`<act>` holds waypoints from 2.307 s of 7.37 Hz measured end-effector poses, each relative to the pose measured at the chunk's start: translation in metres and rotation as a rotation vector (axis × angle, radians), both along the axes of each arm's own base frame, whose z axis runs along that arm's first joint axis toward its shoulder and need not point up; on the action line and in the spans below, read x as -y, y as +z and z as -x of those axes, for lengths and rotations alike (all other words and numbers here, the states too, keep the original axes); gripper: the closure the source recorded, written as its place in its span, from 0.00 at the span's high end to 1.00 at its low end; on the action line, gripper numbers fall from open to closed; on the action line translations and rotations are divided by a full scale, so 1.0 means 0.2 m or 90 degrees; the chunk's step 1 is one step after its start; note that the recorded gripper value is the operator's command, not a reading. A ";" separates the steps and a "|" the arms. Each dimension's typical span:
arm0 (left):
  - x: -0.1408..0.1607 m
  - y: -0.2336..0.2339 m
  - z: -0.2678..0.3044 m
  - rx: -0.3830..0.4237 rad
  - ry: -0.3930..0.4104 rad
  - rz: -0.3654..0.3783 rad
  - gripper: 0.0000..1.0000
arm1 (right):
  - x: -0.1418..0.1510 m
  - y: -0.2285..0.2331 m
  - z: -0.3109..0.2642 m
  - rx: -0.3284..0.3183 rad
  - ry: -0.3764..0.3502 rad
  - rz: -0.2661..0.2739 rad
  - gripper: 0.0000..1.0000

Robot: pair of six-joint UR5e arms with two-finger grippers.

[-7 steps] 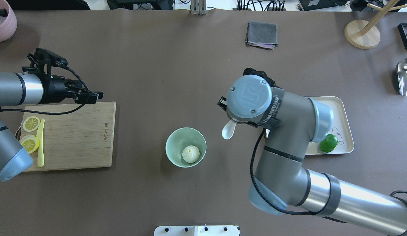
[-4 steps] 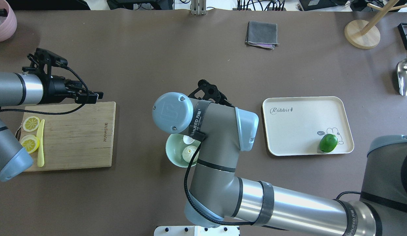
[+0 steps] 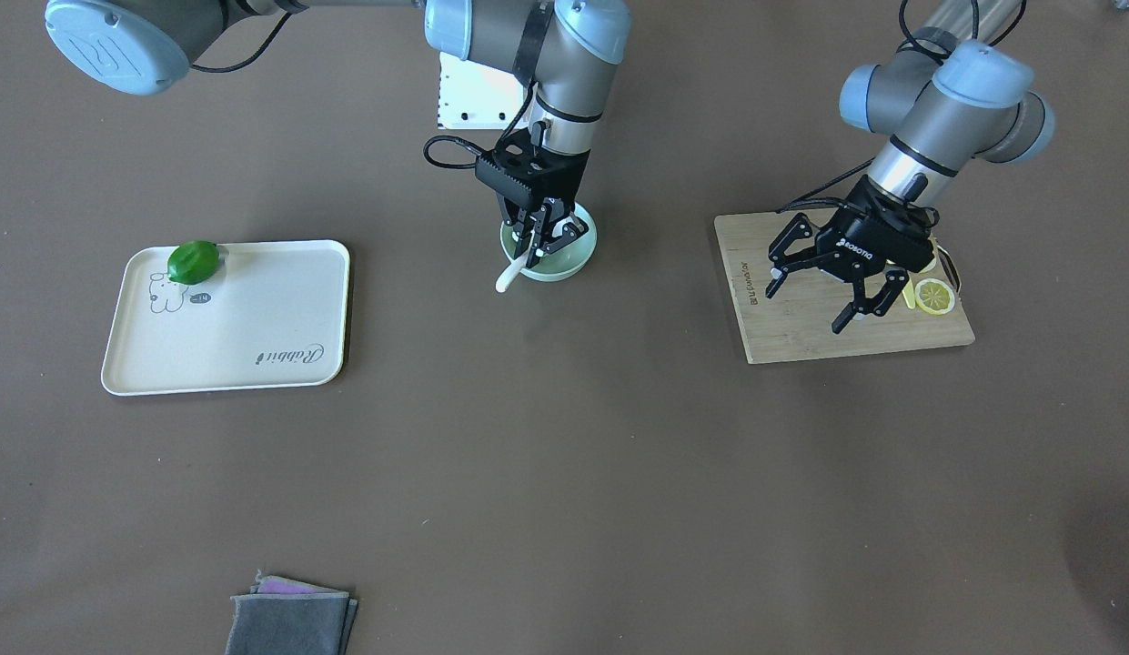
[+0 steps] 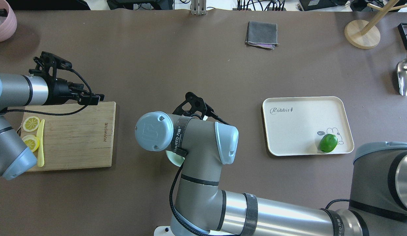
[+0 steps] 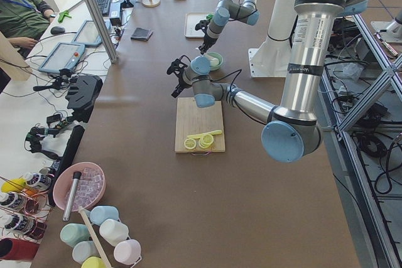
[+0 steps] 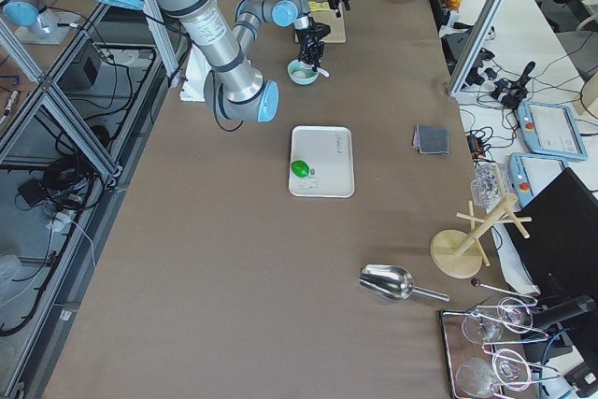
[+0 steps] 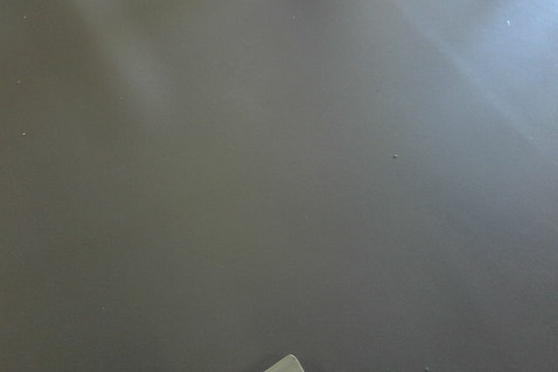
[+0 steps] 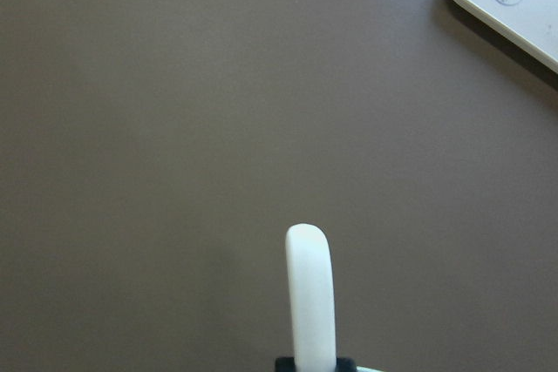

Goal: Put spoon and bun in bowl

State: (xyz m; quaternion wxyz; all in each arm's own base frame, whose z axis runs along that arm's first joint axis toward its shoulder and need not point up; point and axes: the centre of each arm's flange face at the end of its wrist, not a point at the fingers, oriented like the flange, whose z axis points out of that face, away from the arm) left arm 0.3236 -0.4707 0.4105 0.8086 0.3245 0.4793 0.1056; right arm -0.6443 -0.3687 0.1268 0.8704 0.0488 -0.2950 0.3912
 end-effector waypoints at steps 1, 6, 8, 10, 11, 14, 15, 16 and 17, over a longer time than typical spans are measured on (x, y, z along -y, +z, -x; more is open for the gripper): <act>0.01 0.00 -0.01 0.001 0.000 0.001 0.97 | -0.02 -0.02 0.00 -0.003 -0.004 0.000 0.56; 0.01 0.01 -0.01 0.002 0.001 0.002 0.97 | -0.05 -0.15 -0.14 0.013 -0.042 -0.041 1.00; 0.01 0.03 0.01 0.008 0.007 0.011 0.97 | 0.06 -0.06 -0.57 0.014 -0.105 -0.097 1.00; 0.09 0.11 0.19 0.034 0.030 0.061 0.98 | 0.29 0.24 -1.16 -0.019 -0.216 -0.137 1.00; 0.17 0.15 0.38 0.054 0.055 0.080 0.98 | 0.42 0.42 -1.41 -0.039 -0.278 -0.148 1.00; 0.37 0.36 1.19 0.141 0.120 0.079 0.98 | 0.65 1.12 -2.09 -0.048 -0.439 -0.190 1.00; 0.33 0.54 1.44 0.179 0.125 0.090 0.98 | 0.68 1.33 -2.30 -0.051 -0.483 -0.193 1.00; 0.27 0.69 1.62 0.199 0.118 0.125 0.98 | 0.68 1.52 -2.51 -0.048 -0.523 -0.194 1.00; 0.20 0.82 1.75 0.206 0.107 0.164 0.98 | 0.67 1.72 -2.72 -0.038 -0.559 -0.196 1.00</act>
